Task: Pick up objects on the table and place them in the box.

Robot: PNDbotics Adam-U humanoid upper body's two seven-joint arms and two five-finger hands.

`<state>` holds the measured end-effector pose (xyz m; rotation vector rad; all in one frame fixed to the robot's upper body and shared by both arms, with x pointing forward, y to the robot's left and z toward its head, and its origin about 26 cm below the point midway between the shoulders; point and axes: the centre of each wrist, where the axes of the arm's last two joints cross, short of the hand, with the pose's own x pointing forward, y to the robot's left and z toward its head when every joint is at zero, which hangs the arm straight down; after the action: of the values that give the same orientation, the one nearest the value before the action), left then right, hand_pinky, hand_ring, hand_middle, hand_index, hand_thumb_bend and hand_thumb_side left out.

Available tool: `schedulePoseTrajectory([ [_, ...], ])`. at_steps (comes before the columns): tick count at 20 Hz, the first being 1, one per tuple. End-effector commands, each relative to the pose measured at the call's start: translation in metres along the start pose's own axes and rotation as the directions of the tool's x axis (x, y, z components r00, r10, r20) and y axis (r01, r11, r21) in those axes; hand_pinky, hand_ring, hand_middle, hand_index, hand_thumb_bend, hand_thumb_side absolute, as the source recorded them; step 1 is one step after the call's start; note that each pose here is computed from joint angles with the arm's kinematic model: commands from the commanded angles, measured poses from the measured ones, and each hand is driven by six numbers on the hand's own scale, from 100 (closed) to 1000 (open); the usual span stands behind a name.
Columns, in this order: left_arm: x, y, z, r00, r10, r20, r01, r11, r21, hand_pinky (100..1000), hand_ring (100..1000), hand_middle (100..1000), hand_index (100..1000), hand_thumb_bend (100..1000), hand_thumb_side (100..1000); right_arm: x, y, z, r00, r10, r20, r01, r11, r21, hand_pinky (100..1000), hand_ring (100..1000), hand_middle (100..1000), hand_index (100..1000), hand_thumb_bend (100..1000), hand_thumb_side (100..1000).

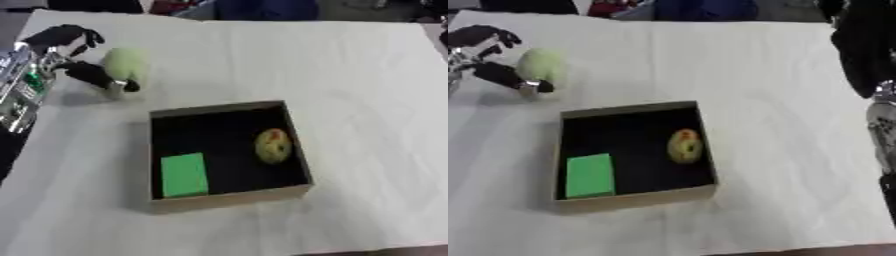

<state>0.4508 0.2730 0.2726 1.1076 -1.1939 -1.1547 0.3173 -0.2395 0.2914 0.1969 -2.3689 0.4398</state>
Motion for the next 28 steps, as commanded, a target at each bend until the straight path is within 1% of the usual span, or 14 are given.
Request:
schedulePoseTrajectory([
  [1,-0.004,0.013,-0.001,1.000,0.025,-0.004,-0.025,0.999,0.041,541,818,820,916,729,572,0.008,-0.001,-0.004,1.000,0.004,0.027,-0.004,1.000,0.012,981,873,768,1000,109,1000],
  [2,-0.004,0.012,-0.002,1.000,0.030,-0.006,-0.030,0.999,0.042,540,817,819,915,708,568,0.008,-0.001,-0.004,1.000,0.003,0.027,-0.003,1.000,0.013,981,873,768,1000,110,1000],
  [4,-0.005,0.010,-0.004,0.999,0.035,-0.016,-0.034,0.998,0.045,535,814,817,912,628,556,0.008,0.000,-0.005,1.000,0.000,0.029,-0.001,1.000,0.015,981,873,768,1000,111,1000],
  [7,-0.008,0.006,-0.007,0.998,0.045,-0.032,-0.044,0.998,0.045,515,806,813,893,442,567,0.008,0.000,-0.005,1.000,0.001,0.026,-0.001,1.000,0.016,982,873,768,1000,110,1000],
  [9,-0.007,0.005,-0.008,0.998,0.058,-0.028,-0.056,0.998,0.040,500,800,821,881,400,577,0.007,-0.001,-0.004,1.000,0.003,0.021,-0.003,1.000,0.013,982,874,768,1000,110,1000],
  [10,-0.007,0.005,-0.007,0.998,0.063,-0.024,-0.062,0.997,0.037,492,795,818,872,400,582,0.007,-0.001,-0.003,1.000,0.003,0.018,-0.003,1.000,0.013,982,874,768,1000,110,1000],
  [12,-0.004,0.007,-0.006,0.998,0.067,-0.015,-0.066,0.997,0.034,484,787,810,856,362,587,0.006,-0.001,-0.003,1.000,0.004,0.014,-0.004,1.000,0.012,982,874,768,1000,110,1000],
  [14,-0.003,0.009,-0.005,0.997,0.071,-0.011,-0.071,0.997,0.027,469,775,787,834,293,574,0.006,-0.002,-0.003,1.000,0.005,0.013,-0.005,1.000,0.009,983,875,768,1000,111,1000],
  [16,-0.002,0.010,-0.005,0.997,0.075,-0.010,-0.075,0.997,0.020,459,768,785,831,231,554,0.006,-0.001,-0.002,1.000,0.005,0.013,-0.005,1.000,0.009,983,875,768,1000,112,1000],
  [18,-0.001,0.011,-0.004,0.997,0.079,-0.002,-0.079,0.997,0.011,454,765,788,831,132,527,0.005,-0.001,-0.002,1.000,0.005,0.010,-0.005,1.000,0.007,984,875,768,1000,113,1000],
  [19,0.000,0.012,-0.003,0.997,0.079,0.002,-0.079,0.997,0.009,452,764,790,832,100,501,0.005,-0.001,-0.002,1.000,0.005,0.009,-0.005,1.000,0.006,984,875,768,1000,114,1000],
  [22,0.003,0.017,0.000,0.998,0.069,0.016,-0.069,0.998,0.010,448,762,795,836,100,421,0.004,-0.001,-0.001,1.000,0.004,0.004,-0.004,1.000,0.005,985,876,767,1000,118,1000],
  [24,0.006,0.020,0.003,0.998,0.053,0.028,-0.054,0.998,0.011,445,767,799,837,100,393,0.003,-0.001,-0.001,1.000,0.003,0.002,-0.003,1.000,0.005,985,876,767,1000,120,1000],
  [28,0.010,0.025,0.008,0.999,0.019,0.038,-0.020,0.999,0.028,435,764,796,834,100,444,0.002,-0.001,0.000,1.000,-0.001,-0.001,0.001,1.000,0.002,985,876,766,1000,124,1000],
])
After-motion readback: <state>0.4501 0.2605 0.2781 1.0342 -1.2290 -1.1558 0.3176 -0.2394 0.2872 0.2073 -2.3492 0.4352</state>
